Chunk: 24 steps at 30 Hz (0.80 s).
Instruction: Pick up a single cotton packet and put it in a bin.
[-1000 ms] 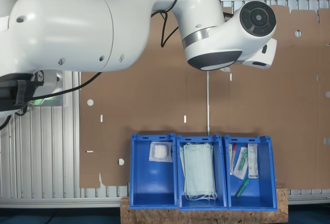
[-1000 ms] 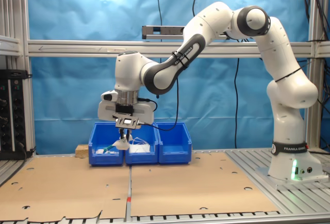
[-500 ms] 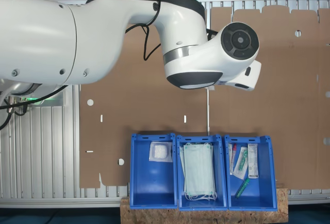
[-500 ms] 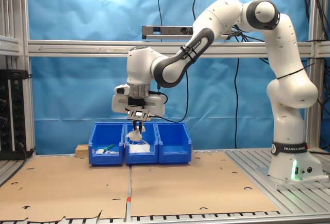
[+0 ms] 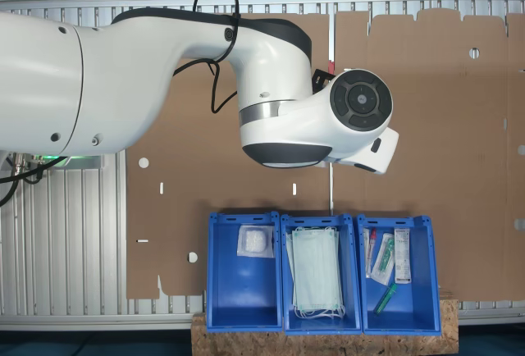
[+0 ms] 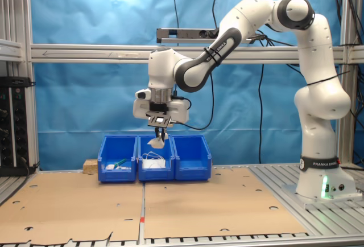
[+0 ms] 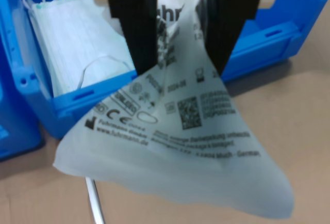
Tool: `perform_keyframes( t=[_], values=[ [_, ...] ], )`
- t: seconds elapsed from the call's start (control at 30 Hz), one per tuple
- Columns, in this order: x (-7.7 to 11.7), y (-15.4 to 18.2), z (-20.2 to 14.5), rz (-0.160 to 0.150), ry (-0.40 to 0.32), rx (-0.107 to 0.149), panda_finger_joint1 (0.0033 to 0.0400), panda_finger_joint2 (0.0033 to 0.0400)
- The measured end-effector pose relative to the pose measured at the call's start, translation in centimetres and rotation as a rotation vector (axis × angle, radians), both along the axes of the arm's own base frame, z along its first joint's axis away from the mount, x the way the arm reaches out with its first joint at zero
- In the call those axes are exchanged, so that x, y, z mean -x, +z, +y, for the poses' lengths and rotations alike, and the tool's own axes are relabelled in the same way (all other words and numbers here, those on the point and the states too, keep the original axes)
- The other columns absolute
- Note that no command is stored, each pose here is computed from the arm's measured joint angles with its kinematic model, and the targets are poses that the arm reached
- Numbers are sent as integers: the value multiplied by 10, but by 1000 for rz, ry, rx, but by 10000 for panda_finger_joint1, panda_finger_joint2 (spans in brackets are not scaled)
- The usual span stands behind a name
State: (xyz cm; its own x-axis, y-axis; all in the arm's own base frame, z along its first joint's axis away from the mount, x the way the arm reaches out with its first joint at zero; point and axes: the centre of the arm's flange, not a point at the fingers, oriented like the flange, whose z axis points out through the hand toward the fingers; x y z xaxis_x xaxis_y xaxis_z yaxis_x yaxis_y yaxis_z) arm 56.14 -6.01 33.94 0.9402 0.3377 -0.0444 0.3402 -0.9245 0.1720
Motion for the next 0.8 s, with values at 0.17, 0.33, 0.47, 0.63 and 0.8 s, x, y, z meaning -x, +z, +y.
perform_keyframes(
  t=[0.17, 0.33, 0.47, 0.63, 0.8],
  values=[
    [6, 6, -15, -8, -28, 2, 61, 61],
    [13, 13, -32, -17, -60, 4, 61, 61],
    [18, 17, -48, -22, -88, 7, 61, 61],
    [26, 20, -68, -25, -123, 12, 61, 61],
    [36, 18, -88, -16, -159, 17, 61, 61]
  ],
)
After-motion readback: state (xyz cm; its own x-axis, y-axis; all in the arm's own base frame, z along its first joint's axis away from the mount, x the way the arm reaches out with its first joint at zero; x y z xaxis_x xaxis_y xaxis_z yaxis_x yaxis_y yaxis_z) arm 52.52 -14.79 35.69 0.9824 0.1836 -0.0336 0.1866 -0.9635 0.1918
